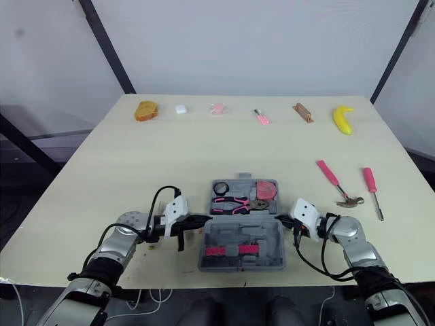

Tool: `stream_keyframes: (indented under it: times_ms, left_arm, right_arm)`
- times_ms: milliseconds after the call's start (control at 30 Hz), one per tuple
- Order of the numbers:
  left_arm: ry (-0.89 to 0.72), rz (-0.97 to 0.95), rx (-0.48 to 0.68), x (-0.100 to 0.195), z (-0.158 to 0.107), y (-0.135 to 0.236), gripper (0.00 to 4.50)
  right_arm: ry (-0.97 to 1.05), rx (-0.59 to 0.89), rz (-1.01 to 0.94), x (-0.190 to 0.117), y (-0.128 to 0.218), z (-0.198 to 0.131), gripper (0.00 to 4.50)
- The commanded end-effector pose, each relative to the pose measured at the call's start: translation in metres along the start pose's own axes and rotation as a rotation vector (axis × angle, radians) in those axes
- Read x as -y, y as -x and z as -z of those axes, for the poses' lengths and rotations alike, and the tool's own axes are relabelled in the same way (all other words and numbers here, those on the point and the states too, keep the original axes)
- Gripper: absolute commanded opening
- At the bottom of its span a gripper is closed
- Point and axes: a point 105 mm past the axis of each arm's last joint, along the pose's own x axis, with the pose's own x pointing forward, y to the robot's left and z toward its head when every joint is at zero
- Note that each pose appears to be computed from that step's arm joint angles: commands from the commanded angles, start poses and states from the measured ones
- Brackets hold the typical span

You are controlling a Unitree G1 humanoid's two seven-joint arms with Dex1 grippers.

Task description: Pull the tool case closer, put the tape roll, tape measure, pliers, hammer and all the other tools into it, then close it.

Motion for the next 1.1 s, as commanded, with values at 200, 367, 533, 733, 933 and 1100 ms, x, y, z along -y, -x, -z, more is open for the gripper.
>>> stream_keyframes:
  times_ms: [200, 367, 533, 733, 933, 1100]
  left_arm:
    - [-0.009, 0.018, -0.001, 0.004, 0.001, -0.003, 0.0]
    - [-0.008, 0.021, -0.002, 0.005, 0.001, -0.003, 0.0]
    - [-0.009, 0.022, -0.004, 0.006, 0.002, -0.003, 0.0]
    - [-0.011, 0.011, -0.013, 0.003, 0.003, 0.003, 0.0]
    - [-0.01, -0.002, -0.019, 0.001, 0.005, 0.008, 0.0]
    - [-0.01, -0.011, -0.024, -0.001, 0.006, 0.011, 0.0]
  right_arm:
    - [0.052, 0.057, 0.005, 0.003, -0.008, -0.017, 0.04]
    - [0.051, 0.057, 0.004, 0.003, -0.009, -0.016, 0.04]
    - [0.045, 0.035, -0.009, 0.0, -0.007, -0.011, 0.04]
    - [0.035, 0.009, 0.0, 0.003, 0.003, -0.003, 0.04]
    - [0.03, -0.006, 0.016, 0.007, 0.008, 0.002, 0.04]
    - [0.027, -0.011, 0.02, 0.007, 0.01, 0.003, 0.04]
